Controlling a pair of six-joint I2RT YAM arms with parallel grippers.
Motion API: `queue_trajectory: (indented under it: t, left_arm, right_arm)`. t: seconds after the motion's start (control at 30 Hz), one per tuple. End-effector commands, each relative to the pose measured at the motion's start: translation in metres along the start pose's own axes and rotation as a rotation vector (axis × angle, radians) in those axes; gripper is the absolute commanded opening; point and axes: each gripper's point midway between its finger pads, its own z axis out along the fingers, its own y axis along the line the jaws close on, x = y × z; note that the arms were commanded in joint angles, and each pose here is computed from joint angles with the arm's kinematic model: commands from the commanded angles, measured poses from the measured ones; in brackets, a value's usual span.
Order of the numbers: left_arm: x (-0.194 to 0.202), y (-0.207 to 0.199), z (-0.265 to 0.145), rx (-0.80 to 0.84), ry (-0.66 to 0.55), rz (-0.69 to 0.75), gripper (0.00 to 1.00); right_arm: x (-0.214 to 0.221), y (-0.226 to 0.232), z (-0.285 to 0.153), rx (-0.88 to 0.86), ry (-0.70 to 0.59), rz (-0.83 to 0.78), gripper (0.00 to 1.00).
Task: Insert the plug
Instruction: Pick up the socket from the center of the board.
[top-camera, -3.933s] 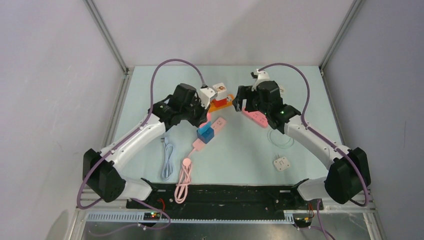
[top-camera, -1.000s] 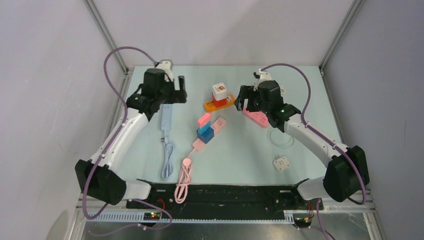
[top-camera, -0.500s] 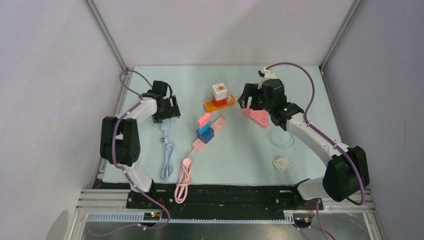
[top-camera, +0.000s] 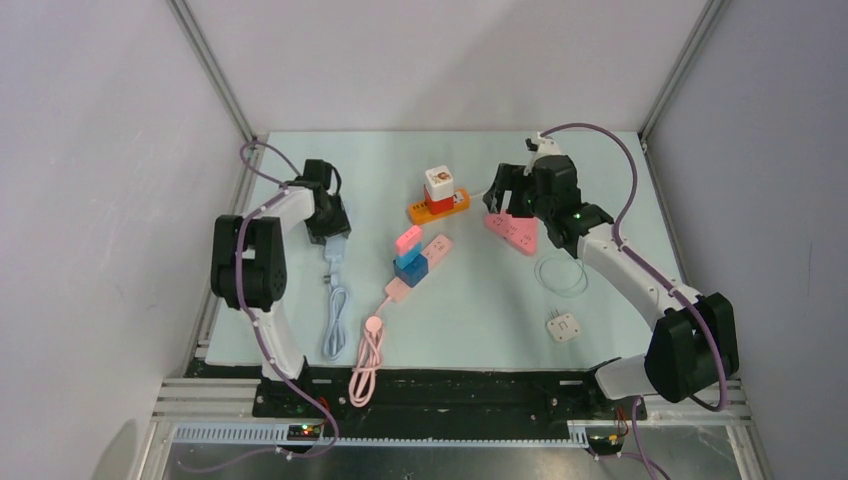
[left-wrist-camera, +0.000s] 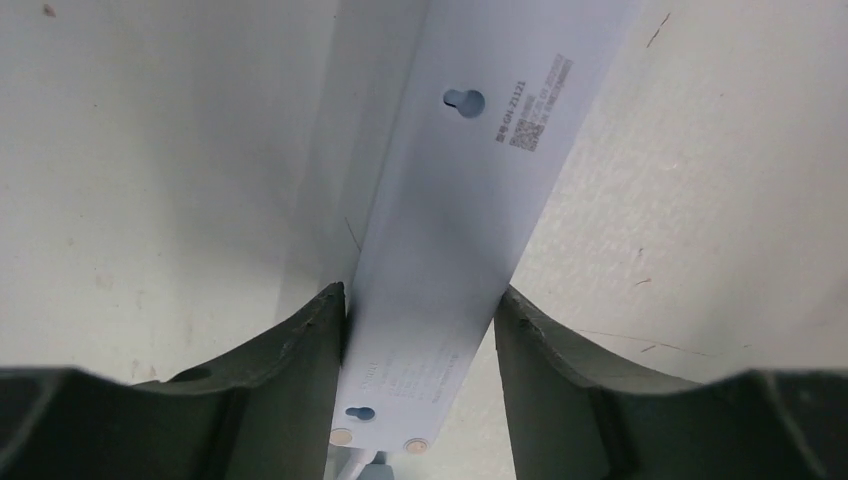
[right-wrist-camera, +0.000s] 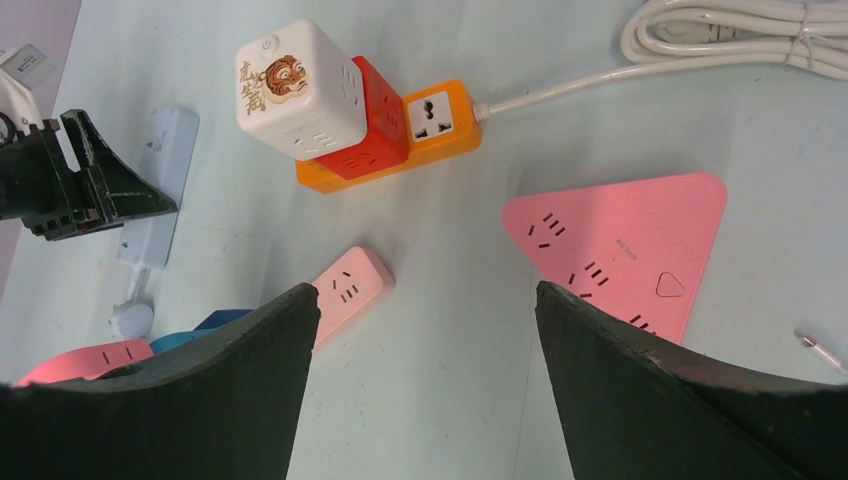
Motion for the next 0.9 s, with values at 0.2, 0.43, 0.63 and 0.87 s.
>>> queue_trajectory:
  t: [0.2, 0.43, 0.63, 0.87]
  left_arm:
    - [-0.023, -0.023, 0.002, 0.099, 0.024, -0.004, 0.59]
    - [-0.028, -0.024, -0.001, 0.098, 0.031, 0.019, 0.14]
    - [-0.062, -0.029, -0.038, 0.124, -0.092, 0.074, 0.00]
    - [-0.107, -0.059, -0.113, 0.290, -0.268, 0.143, 0.00]
  right_arm:
    - [-0.018, 0.004, -0.002, -0.032, -0.058, 0.024, 0.84]
    - [-0.025, 0.006, -0.002, -0.045, -0.080, 0.026, 0.84]
    - [-0.030, 0.012, -0.002, -0.079, -0.098, 0.028, 0.84]
    - [-0.035, 0.032, -0.005, -0.190, -0.105, 0.014, 0.87]
